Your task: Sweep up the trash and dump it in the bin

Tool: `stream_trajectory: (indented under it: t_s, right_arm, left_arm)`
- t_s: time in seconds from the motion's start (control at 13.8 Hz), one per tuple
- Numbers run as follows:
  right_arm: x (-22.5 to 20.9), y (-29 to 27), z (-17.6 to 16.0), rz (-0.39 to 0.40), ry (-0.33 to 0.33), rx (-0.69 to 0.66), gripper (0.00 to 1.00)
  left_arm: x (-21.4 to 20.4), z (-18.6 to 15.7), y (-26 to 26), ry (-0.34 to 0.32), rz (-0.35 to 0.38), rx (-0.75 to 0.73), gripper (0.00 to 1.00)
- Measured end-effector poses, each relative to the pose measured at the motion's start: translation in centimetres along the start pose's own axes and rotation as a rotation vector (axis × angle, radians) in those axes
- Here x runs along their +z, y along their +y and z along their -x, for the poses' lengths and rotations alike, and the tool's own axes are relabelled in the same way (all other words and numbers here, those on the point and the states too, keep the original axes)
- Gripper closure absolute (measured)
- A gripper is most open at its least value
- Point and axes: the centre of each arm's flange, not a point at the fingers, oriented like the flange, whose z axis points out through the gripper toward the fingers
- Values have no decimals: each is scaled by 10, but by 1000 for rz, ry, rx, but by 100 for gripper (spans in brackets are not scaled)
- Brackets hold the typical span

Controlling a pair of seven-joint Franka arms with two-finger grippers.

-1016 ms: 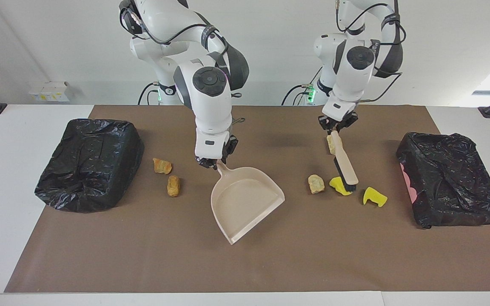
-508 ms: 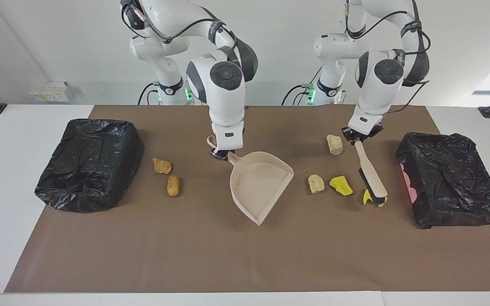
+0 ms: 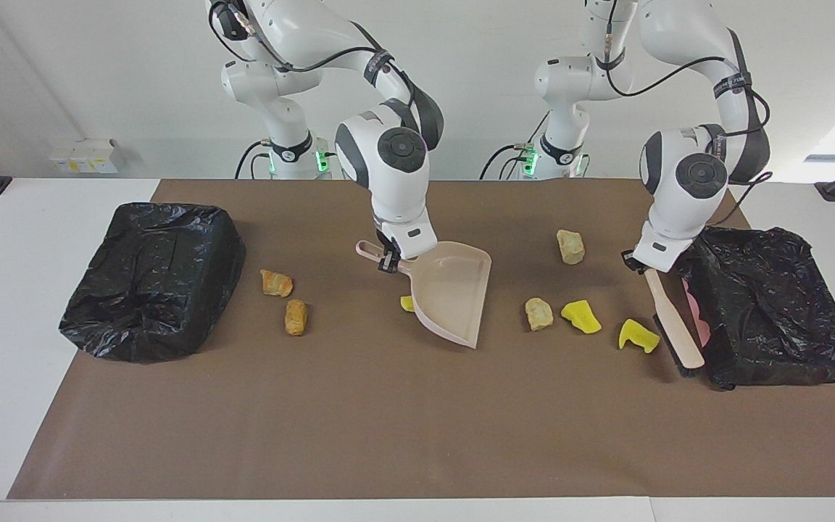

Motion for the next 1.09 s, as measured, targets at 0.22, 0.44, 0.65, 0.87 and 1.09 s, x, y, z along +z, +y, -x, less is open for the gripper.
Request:
stream_trajectory:
  t_s: [0.22, 0.44, 0.65, 0.87, 1.09]
  right_arm:
    - [3, -1, 0, -1, -6, -51, 68]
    - [7, -5, -4, 17, -30, -86, 68]
    - [11, -10, -11, 27, -42, -107, 68]
    - [11, -10, -12, 29, -42, -108, 68]
    - [11, -10, -12, 31, -40, -108, 68]
  left_arm:
    - [4, 1, 3, -10, -1, 34, 73]
    - [6, 8, 28, -19, 11, 76, 73]
    - [-1, 21, 74, -30, 86, 110, 73]
    - [-10, 42, 123, -39, 142, 164, 73]
    - [-15, 69, 169, -52, 173, 233, 73]
